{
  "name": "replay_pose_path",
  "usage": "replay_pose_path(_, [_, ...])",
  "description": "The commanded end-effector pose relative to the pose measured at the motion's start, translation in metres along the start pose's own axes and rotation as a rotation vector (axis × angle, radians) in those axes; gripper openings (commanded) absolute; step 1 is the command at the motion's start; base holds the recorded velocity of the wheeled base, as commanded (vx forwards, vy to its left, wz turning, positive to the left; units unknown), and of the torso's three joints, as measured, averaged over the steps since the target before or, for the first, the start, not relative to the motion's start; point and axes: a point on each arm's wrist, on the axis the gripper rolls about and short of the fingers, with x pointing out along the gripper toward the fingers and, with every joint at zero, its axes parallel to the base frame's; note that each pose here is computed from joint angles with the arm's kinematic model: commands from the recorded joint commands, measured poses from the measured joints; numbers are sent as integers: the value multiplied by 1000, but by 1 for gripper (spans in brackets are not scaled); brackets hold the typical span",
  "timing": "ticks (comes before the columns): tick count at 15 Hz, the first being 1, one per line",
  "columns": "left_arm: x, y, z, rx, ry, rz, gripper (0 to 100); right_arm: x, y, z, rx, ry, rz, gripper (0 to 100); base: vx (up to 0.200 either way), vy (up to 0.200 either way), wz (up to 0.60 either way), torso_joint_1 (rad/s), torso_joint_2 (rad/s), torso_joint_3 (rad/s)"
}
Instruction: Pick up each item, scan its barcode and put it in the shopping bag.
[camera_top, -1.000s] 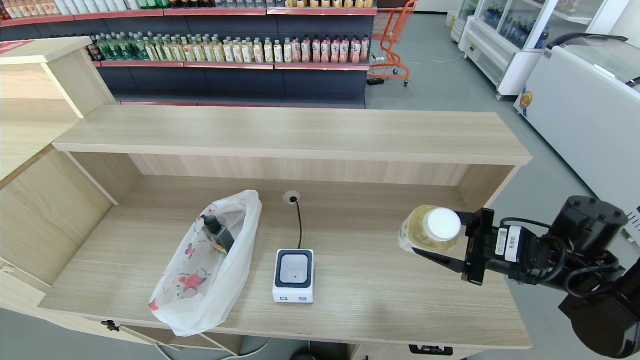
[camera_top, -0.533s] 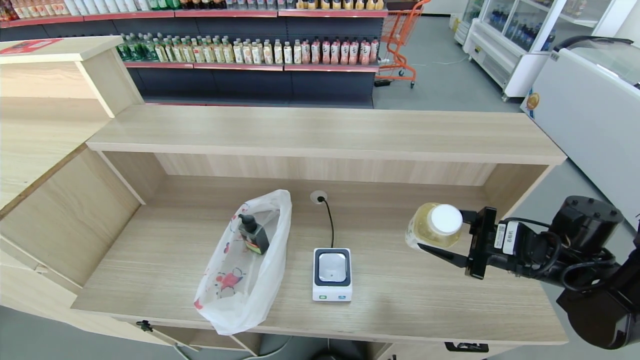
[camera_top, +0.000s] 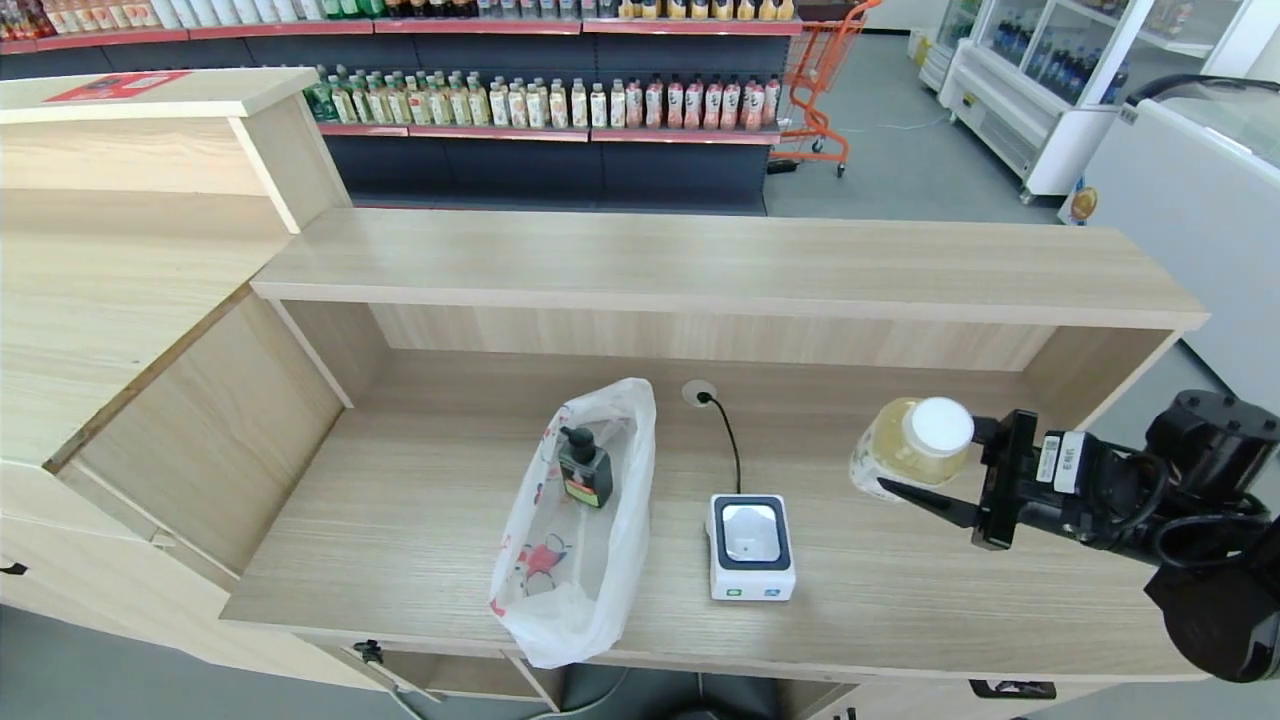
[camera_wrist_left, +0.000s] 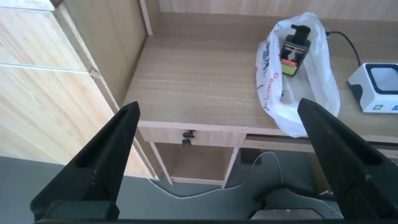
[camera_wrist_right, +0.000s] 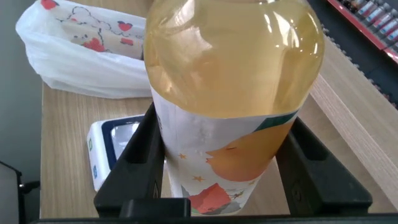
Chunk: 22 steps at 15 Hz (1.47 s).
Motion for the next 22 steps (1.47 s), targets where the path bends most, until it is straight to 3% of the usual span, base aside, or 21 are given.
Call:
replay_pose_path(1, [0, 0, 0, 0, 0, 0, 100, -23, -9, -20, 31, 31, -16, 0, 0, 200, 0, -2, -2, -2])
replay_pose_path(4, [0, 0, 0, -3, 0, 0, 100, -16, -20, -37, 74, 9, -10, 0, 0, 67, 0, -1, 1, 2])
replay_pose_path(9, [0, 0, 0, -4, 0, 0, 100, -9, -1, -48, 109, -23, 69, 0, 0, 0, 0, 0, 0, 0])
replay_pose_path(13, [0, 0, 0, -4, 0, 1, 100, 4, 21, -74, 109, -59, 148, 0, 0, 0, 0, 0, 0, 0])
replay_pose_path(17, [0, 0, 0, -4, 0, 1, 100, 28, 22, -98, 12, -152, 209, 0, 0, 0, 0, 0, 0, 0])
replay_pose_path(22, [0, 0, 0, -4, 0, 0, 100, 56, 20, -126, -42, -197, 222, 0, 0, 0, 0, 0, 0, 0])
